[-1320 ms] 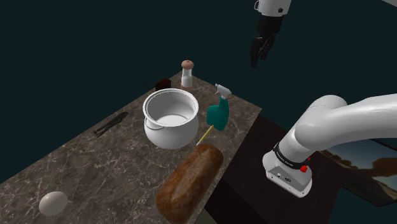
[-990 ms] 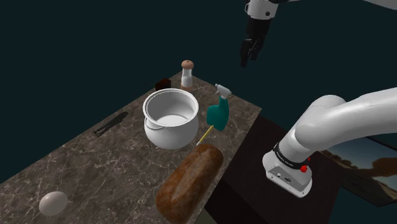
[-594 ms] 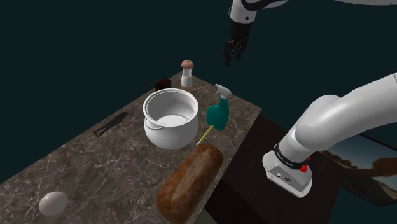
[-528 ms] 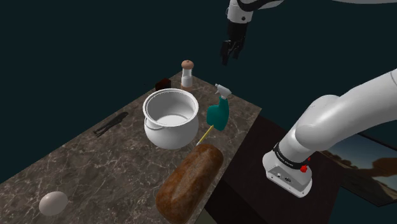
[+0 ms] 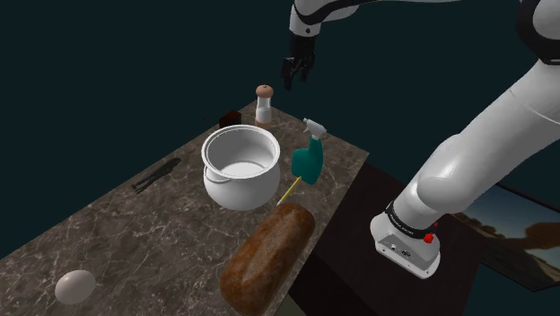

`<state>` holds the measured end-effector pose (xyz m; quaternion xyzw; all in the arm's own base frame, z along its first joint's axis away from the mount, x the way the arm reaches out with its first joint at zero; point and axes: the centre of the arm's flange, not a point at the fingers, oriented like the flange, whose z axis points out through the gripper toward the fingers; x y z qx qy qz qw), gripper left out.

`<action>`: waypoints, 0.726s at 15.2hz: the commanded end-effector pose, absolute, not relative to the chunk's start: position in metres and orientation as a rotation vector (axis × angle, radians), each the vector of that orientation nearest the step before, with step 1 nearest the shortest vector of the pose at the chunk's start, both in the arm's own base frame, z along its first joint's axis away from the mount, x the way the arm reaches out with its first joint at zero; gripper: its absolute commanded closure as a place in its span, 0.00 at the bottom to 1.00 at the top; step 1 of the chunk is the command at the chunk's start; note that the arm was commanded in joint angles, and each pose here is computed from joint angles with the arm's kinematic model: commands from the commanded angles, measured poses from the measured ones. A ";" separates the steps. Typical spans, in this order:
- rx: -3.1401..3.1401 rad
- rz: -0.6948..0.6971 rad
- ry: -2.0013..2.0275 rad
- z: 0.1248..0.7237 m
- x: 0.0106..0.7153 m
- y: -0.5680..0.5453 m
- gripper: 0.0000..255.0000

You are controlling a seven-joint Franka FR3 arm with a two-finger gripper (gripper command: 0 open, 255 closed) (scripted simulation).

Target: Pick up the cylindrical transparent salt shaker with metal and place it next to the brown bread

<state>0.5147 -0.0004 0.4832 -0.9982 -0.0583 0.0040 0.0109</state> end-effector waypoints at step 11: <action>-3.119 -0.096 -0.213 0.437 0.653 0.015 0.00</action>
